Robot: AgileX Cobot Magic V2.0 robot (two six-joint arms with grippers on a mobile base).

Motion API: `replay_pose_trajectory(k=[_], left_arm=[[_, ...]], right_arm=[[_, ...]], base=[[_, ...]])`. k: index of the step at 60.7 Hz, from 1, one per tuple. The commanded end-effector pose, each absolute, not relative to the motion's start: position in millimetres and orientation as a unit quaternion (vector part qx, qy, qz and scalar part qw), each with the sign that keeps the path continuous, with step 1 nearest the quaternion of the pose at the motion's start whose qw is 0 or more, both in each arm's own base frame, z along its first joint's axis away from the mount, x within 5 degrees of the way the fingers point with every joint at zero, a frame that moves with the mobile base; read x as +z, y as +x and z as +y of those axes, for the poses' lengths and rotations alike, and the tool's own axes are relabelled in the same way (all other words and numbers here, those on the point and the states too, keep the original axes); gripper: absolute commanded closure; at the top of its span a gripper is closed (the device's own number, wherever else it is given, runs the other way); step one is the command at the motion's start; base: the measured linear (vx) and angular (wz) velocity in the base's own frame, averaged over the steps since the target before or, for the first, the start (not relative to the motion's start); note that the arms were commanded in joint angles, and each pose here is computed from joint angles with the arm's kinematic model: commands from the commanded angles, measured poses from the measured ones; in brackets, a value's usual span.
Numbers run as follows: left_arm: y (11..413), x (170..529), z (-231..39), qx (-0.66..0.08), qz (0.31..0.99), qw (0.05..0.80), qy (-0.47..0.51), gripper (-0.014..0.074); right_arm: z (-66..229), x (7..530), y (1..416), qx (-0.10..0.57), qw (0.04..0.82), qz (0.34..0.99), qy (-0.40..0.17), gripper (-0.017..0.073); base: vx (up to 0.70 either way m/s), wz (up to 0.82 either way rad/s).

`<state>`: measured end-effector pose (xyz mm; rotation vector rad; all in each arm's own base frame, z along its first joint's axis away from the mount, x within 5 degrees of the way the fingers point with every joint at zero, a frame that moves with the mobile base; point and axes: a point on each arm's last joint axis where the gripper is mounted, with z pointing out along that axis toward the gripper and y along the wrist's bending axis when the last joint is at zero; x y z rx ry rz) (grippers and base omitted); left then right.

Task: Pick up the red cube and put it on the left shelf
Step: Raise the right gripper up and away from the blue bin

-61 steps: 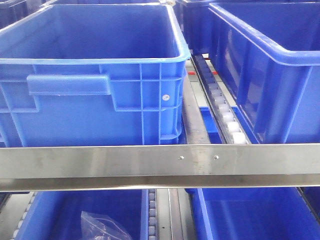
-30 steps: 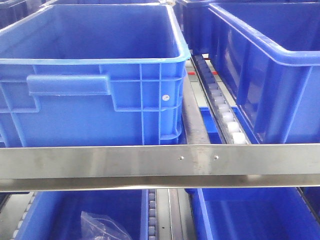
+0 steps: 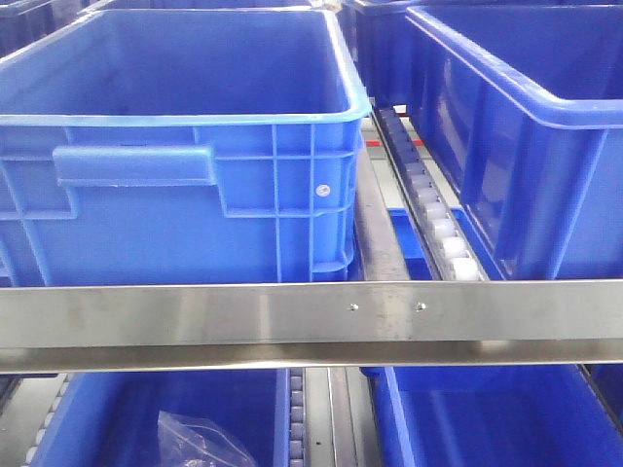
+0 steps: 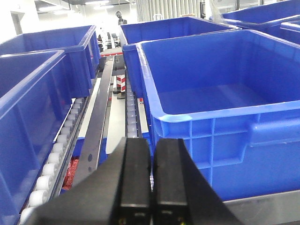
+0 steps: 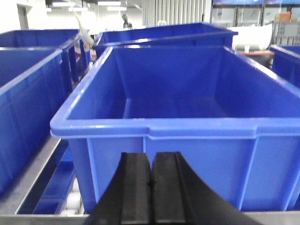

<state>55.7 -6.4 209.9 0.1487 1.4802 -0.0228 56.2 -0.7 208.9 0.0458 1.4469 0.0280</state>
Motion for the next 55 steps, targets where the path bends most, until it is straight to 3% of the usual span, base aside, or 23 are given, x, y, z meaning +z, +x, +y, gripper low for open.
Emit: replay_pose_trajectory(k=[1,55], left_arm=[[56.7,209.5,-6.3,-0.011,0.654,0.754,0.066,0.0488],[56.7,209.5,-6.3,-0.011,0.654,0.754,0.066,0.0488]], right_arm=[[-0.3,222.8,52.1,0.011,0.78,0.625,0.016,0.051],[-0.3,222.2,52.3,0.01,0.778,0.628,0.016,0.051]], base=[[0.0,0.0],[0.0,0.0]])
